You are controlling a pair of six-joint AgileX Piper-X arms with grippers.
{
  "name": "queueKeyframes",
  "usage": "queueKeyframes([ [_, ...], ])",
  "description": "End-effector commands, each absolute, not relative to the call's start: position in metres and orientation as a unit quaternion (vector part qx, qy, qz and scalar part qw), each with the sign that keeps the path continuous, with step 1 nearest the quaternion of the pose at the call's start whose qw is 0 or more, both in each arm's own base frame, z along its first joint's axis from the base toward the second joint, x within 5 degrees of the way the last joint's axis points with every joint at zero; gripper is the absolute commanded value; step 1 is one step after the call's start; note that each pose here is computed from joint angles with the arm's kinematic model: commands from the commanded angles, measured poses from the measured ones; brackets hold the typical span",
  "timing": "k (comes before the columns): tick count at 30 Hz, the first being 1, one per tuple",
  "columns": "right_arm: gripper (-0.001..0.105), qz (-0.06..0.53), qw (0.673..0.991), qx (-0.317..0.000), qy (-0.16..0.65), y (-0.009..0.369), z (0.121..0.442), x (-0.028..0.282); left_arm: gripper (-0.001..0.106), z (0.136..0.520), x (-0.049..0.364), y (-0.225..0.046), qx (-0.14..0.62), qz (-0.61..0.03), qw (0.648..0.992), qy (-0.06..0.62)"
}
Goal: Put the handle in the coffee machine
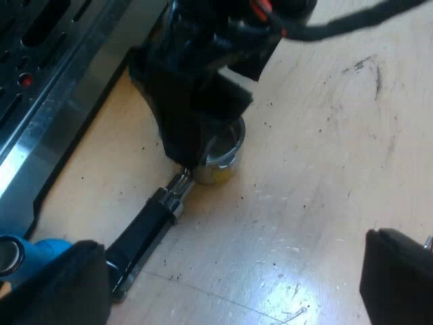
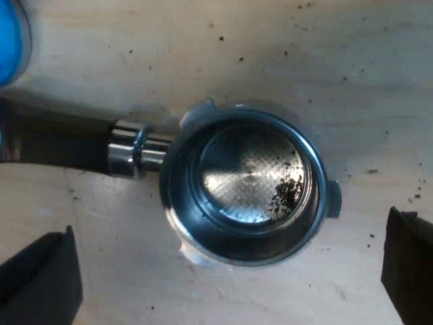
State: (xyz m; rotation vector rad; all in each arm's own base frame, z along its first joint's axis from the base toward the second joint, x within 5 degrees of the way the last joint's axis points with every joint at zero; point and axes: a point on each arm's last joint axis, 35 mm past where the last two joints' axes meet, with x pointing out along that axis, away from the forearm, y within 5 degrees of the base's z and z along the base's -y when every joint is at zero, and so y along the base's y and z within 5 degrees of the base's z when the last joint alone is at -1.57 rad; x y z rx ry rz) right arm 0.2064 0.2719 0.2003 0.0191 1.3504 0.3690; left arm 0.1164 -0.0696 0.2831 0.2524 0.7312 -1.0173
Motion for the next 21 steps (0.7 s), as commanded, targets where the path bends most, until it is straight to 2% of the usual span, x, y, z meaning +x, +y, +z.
queueKeyframes([
  [1,0.091,0.167,0.763,0.017,0.624,0.272,0.198,0.213,0.077,0.287,0.115,-0.070,0.115,-0.482,0.803,0.330],
  [5,0.091,0.154,0.758,0.023,0.633,0.268,0.188,0.223,0.077,0.287,0.114,-0.072,0.116,-0.489,0.800,0.329],
  [9,0.091,0.175,0.748,0.034,0.640,0.269,0.180,0.230,0.077,0.287,0.113,-0.073,0.119,-0.495,0.796,0.328],
  [15,0.091,0.174,0.728,0.028,0.662,0.272,0.162,0.231,0.077,0.284,0.113,-0.073,0.118,-0.494,0.794,0.332],
  [21,0.090,0.173,0.729,0.018,0.662,0.272,0.158,0.231,0.077,0.283,0.113,-0.073,0.118,-0.494,0.794,0.333],
])
